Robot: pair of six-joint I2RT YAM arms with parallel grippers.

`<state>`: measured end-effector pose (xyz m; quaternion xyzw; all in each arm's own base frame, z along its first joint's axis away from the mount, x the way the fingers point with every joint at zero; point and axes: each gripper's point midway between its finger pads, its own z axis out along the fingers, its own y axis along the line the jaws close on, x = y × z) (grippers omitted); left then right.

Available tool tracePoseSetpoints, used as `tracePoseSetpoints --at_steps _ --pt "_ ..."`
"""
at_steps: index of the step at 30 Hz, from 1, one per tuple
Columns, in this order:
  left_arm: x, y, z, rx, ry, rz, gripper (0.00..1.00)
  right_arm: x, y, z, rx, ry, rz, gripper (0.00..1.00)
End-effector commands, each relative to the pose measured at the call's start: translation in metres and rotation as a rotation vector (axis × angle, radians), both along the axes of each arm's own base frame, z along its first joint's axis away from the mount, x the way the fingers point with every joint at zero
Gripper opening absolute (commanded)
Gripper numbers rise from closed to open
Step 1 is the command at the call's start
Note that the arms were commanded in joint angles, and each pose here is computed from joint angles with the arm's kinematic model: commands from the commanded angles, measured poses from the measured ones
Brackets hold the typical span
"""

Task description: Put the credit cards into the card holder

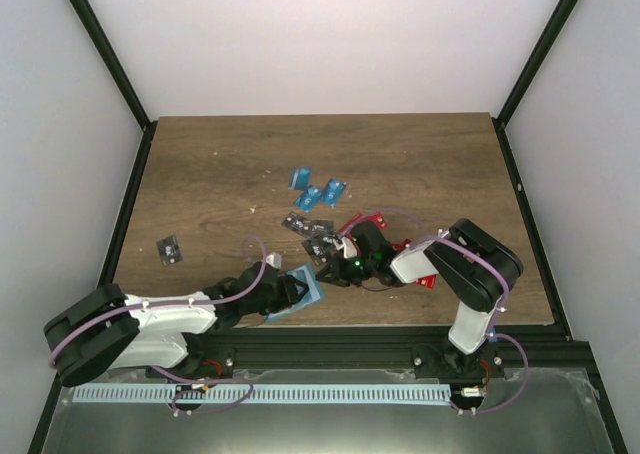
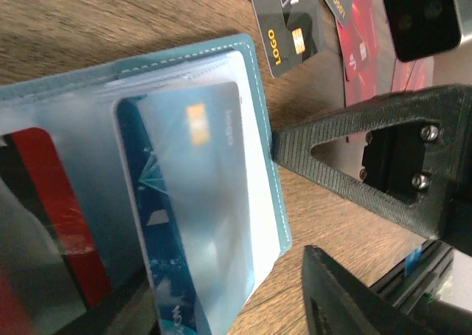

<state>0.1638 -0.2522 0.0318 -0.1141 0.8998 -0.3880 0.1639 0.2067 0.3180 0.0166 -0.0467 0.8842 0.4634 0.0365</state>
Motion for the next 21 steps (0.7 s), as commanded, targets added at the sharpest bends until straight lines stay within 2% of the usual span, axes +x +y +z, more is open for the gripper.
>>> tracePoseSetpoints --at_steps 1,9,21 --pt "-0.017 0.022 -0.027 0.191 0.074 -0.037 0.53 -0.025 -0.026 -0.039 -0.150 0.109 -0.018 0.01" --pt "-0.018 0.035 -0.016 0.320 0.054 -0.086 0.78 -0.024 -0.026 -0.036 -0.155 0.097 -0.016 0.01" --pt "-0.012 0.026 -0.010 0.387 0.030 -0.163 0.80 -0.024 -0.027 -0.036 -0.159 0.093 -0.011 0.01"
